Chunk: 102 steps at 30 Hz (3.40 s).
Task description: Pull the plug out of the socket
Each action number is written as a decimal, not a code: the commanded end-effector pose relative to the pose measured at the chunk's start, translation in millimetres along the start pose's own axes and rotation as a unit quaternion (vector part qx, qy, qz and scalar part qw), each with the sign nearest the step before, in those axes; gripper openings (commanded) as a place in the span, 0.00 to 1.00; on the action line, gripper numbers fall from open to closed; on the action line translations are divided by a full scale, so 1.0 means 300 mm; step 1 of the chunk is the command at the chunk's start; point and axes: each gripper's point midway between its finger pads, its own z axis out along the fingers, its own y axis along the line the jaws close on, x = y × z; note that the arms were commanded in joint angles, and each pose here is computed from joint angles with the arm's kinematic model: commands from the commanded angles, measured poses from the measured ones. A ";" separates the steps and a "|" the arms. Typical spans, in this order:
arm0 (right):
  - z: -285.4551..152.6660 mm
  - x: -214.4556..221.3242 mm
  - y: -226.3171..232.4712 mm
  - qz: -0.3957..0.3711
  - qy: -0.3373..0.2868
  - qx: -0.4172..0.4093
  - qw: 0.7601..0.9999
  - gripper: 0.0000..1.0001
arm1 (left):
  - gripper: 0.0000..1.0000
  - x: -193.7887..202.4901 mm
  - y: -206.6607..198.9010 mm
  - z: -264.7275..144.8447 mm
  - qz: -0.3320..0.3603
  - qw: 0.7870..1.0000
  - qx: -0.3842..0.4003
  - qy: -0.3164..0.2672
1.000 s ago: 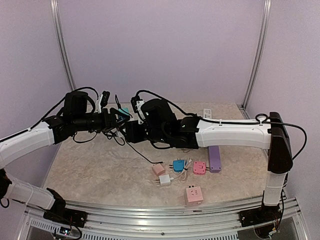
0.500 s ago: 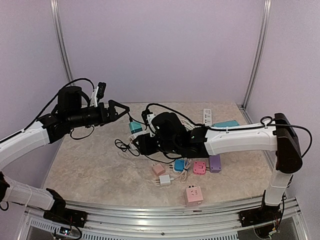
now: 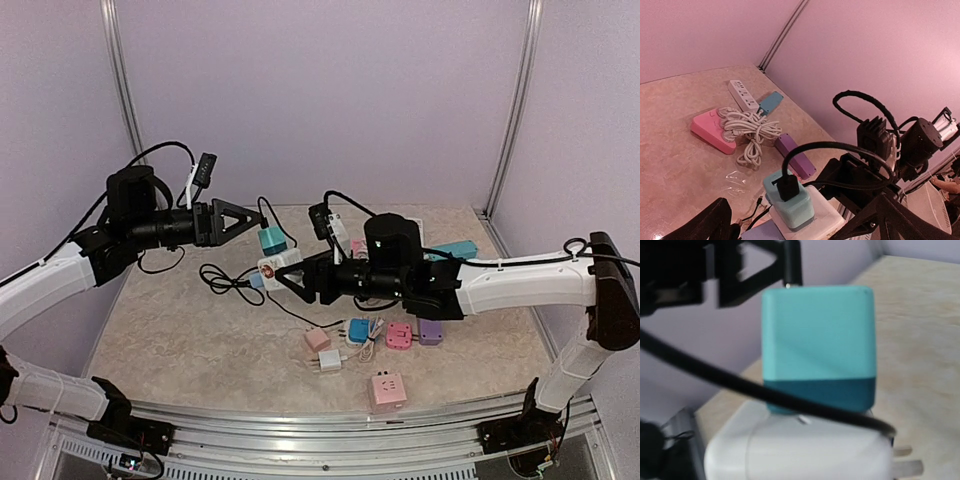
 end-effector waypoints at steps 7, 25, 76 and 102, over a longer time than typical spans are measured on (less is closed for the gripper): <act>-0.141 -0.155 0.247 -0.010 -0.068 -0.221 0.973 0.00 | 0.99 -0.044 -0.231 -0.051 0.087 0.982 0.168 0.021; -0.200 -0.176 0.292 -0.020 -0.065 -0.253 0.965 0.00 | 0.90 0.014 -0.271 -0.035 0.088 0.969 0.214 0.087; -0.187 -0.134 0.320 -0.045 -0.046 -0.251 0.966 0.00 | 0.08 0.055 -0.253 0.011 0.038 0.961 0.246 0.125; -0.147 -0.117 0.162 0.034 -0.036 -0.197 0.979 0.00 | 0.07 0.037 -0.285 -0.013 0.119 0.973 0.181 0.074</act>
